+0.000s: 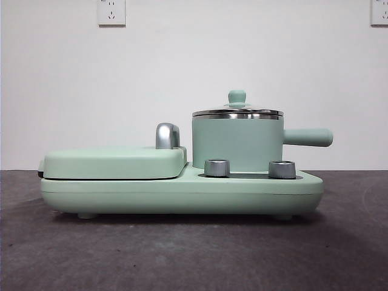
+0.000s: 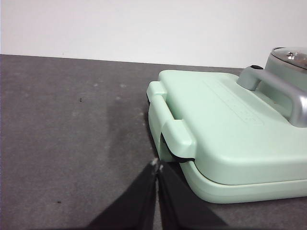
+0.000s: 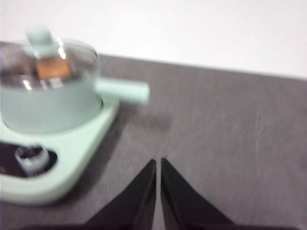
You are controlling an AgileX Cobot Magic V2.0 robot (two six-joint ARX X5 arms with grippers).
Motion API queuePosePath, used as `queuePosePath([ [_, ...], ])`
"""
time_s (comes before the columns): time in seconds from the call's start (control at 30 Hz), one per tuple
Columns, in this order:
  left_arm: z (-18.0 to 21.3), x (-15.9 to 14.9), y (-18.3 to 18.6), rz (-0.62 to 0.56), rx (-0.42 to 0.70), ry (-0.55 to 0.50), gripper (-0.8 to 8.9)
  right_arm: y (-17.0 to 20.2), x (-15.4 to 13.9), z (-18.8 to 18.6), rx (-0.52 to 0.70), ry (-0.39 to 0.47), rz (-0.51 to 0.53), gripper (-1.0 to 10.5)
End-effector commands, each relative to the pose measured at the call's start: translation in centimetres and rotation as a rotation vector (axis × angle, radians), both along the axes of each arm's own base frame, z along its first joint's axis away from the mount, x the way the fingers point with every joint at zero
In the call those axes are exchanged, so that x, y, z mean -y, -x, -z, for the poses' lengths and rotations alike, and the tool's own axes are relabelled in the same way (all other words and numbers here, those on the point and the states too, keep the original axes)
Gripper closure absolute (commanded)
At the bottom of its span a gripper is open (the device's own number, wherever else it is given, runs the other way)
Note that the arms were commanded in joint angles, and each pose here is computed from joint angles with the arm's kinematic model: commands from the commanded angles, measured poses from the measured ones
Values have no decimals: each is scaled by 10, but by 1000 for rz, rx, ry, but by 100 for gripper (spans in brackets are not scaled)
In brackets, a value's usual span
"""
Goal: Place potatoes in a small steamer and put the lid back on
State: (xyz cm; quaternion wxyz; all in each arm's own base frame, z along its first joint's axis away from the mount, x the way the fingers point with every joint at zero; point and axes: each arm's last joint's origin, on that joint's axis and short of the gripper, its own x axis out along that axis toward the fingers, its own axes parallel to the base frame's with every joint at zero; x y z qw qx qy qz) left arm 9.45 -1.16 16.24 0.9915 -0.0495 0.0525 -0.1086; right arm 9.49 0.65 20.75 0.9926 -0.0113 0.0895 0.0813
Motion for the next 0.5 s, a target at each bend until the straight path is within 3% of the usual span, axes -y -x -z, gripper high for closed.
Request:
queuePosePath([
  [0.03, 6, 0, -1, -1, -6, -7, 808, -2, 0, 25, 27, -58, -8, 933],
  [0.2, 6, 0, -1, 0, -6, -7, 808, -3, 1, 52, 52, -50, 8, 933],
  [0.5, 6, 0, -1, -1, -6, -7, 808, -1, 2, 53, 47, -55, 24, 933],
])
